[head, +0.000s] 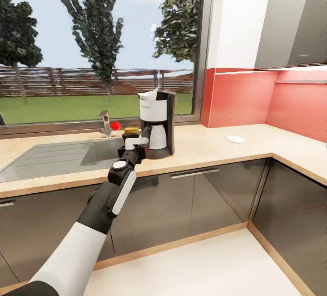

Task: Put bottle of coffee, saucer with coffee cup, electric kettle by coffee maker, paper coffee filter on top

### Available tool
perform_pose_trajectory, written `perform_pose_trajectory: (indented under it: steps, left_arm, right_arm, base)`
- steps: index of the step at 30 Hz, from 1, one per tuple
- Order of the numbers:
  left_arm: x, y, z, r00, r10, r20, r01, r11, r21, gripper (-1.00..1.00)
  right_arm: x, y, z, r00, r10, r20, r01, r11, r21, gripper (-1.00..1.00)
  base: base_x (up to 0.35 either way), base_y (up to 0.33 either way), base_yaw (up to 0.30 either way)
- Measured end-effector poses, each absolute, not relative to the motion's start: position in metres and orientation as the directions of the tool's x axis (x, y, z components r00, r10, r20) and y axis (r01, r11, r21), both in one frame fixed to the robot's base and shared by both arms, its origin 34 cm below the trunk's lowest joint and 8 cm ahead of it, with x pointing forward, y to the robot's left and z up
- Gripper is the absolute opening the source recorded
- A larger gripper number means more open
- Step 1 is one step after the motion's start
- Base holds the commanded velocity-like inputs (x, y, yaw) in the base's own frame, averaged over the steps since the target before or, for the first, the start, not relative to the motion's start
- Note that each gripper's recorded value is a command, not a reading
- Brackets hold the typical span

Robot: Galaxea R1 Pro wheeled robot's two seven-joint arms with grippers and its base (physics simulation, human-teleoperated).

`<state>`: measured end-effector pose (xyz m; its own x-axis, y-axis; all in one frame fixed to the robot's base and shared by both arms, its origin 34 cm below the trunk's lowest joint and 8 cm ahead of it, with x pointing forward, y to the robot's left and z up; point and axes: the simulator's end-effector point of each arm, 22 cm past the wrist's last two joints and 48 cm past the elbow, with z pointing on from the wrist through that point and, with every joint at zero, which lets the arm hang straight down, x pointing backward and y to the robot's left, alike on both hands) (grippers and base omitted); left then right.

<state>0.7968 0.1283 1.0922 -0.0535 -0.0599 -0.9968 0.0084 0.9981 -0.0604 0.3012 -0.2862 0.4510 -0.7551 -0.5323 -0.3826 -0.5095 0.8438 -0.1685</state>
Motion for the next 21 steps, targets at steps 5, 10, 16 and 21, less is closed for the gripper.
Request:
perform_pose_trajectory:
  steps: [5,10,16,21]
  left_arm:
    - [0.7969,0.1286,1.092,-0.054,-0.06,-0.997,0.008,0.998,-0.061,-1.0]
    - [0.797,0.1288,1.0917,-0.055,-0.06,-0.997,0.007,0.998,-0.061,-1.0]
    - [0.7969,0.1288,1.0922,-0.054,-0.06,-0.997,0.007,0.998,-0.06,-1.0]
    - [0.797,0.1289,1.0924,-0.053,-0.06,-0.997,0.007,0.998,-0.06,-1.0]
  right_arm:
    - [0.3011,-0.2861,0.4509,-0.755,-0.533,-0.383,-0.51,0.844,-0.169,1.0]
    - [0.301,-0.2861,0.4509,-0.755,-0.533,-0.382,-0.51,0.844,-0.168,1.0]
    - [0.3008,-0.2861,0.4509,-0.755,-0.532,-0.382,-0.51,0.844,-0.168,1.0]
    - [0.3008,-0.2861,0.4509,-0.755,-0.532,-0.382,-0.51,0.844,-0.168,1.0]
  base:
    - [-0.001,-0.089,0.0]
    - [0.0,-0.033,0.0]
    - [0.0,-0.096,0.0]
    - [0.0,-0.017,0.0]
